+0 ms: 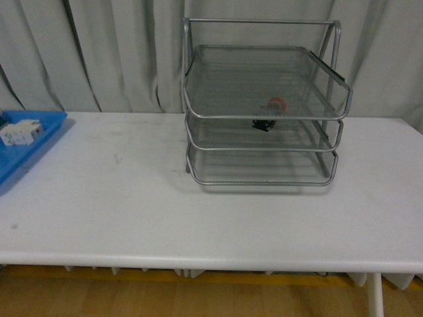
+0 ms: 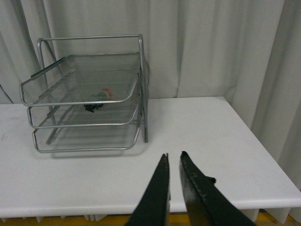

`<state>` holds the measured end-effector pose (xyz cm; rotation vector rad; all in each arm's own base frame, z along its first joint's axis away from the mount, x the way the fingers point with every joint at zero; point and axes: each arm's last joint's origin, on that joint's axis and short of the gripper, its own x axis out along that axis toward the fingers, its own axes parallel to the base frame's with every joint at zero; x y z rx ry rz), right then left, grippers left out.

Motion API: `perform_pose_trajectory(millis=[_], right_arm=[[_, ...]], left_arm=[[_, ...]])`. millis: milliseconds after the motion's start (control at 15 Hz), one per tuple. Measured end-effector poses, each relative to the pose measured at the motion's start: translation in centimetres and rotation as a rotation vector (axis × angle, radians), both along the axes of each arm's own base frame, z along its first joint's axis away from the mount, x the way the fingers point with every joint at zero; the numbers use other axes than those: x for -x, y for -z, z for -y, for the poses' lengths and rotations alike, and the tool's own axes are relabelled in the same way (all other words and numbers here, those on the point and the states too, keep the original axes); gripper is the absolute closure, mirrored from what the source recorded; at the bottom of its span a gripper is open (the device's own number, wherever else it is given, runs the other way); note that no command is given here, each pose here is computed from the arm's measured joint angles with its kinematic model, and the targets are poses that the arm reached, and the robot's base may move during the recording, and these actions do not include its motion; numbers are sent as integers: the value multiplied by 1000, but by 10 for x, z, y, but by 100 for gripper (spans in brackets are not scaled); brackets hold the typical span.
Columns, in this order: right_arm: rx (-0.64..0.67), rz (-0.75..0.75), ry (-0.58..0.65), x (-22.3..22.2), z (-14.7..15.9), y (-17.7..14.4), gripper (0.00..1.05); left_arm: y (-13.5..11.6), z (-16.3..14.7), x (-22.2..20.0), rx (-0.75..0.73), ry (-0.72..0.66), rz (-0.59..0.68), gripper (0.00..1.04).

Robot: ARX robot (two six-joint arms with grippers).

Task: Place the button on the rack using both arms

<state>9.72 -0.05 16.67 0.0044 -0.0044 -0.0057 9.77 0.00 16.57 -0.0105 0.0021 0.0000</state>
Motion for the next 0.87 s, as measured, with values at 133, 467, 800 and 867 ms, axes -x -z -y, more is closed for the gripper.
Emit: perform_pose_trajectory(millis=[133, 467, 800, 867], right_arm=[[0, 0, 0, 0, 0, 0, 82], [0, 0, 0, 0, 0, 0, 34], [0, 0, 0, 0, 0, 0, 6], [1, 0, 0, 0, 0, 0, 7]], left_arm=[[0, 0, 0, 0, 0, 0, 7], [0, 0, 0, 0, 0, 0, 7], [0, 0, 0, 0, 0, 0, 7], [0, 0, 0, 0, 0, 0, 7]])
